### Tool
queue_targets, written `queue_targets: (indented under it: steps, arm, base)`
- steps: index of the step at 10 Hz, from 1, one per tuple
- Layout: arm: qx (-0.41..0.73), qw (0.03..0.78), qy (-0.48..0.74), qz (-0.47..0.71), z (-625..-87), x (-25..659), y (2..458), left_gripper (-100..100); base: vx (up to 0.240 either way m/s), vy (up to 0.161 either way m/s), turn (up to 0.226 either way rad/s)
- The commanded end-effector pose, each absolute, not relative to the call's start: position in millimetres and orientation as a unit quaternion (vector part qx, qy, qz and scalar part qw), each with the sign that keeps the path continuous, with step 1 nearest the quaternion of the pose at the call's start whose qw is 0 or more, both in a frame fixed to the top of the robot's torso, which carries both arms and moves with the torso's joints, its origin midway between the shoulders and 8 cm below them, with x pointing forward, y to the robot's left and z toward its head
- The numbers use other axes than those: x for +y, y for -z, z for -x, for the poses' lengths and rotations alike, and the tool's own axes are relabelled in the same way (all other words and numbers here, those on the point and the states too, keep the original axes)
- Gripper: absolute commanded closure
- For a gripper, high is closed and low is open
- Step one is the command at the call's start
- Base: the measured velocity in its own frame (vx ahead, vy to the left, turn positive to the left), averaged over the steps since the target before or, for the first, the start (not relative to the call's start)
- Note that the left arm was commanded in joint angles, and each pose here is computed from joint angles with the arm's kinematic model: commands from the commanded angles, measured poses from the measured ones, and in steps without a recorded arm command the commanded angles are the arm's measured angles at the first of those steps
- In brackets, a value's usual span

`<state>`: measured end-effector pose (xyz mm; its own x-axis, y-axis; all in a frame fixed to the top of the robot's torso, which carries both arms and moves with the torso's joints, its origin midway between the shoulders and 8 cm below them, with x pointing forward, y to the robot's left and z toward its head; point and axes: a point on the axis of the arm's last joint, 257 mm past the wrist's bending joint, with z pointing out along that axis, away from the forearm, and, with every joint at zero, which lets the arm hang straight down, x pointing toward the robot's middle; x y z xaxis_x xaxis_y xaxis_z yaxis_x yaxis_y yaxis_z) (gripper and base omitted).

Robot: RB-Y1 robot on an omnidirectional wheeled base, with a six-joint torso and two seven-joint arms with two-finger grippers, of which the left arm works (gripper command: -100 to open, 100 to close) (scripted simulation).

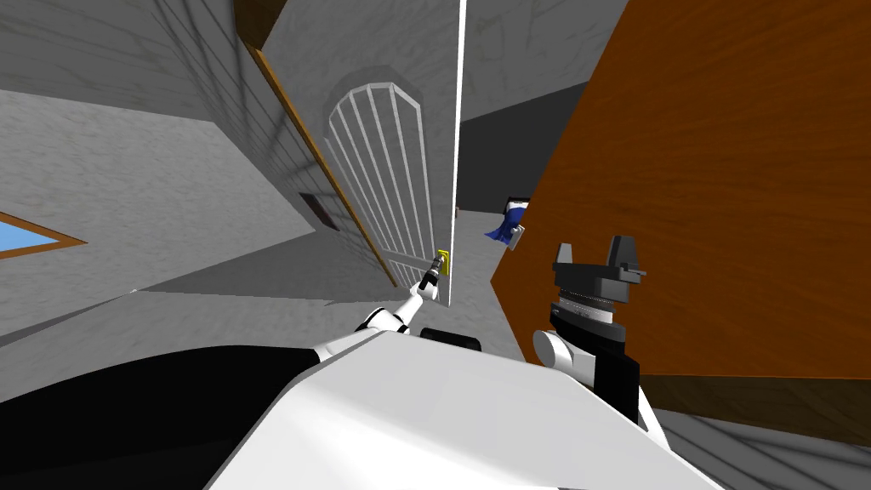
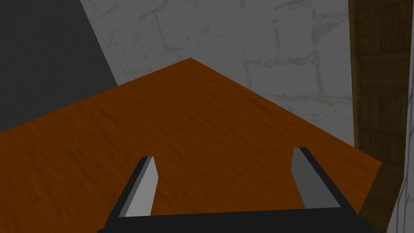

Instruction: Push the door open

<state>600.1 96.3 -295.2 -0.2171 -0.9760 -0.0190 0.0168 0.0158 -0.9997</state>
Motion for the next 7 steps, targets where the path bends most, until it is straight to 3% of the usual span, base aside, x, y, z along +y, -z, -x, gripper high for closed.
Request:
queue_targets:
  steps: [1, 3, 7]
  arm:
    - [0.553, 0.450, 0.550, 0.435, -599.3, 96.4, 296.9, 100]
    - [0.553, 0.450, 0.550, 0.435, -599.3, 96.4, 296.9, 100]
    - [0.550, 0.472, 0.530, 0.440, -606.0, 130.6, 297.6, 100]
  base:
    - [-0.020, 0.006, 0.001]
    - [-0.006, 0.001, 0.002]
    - [0.130, -0.067, 0.053]
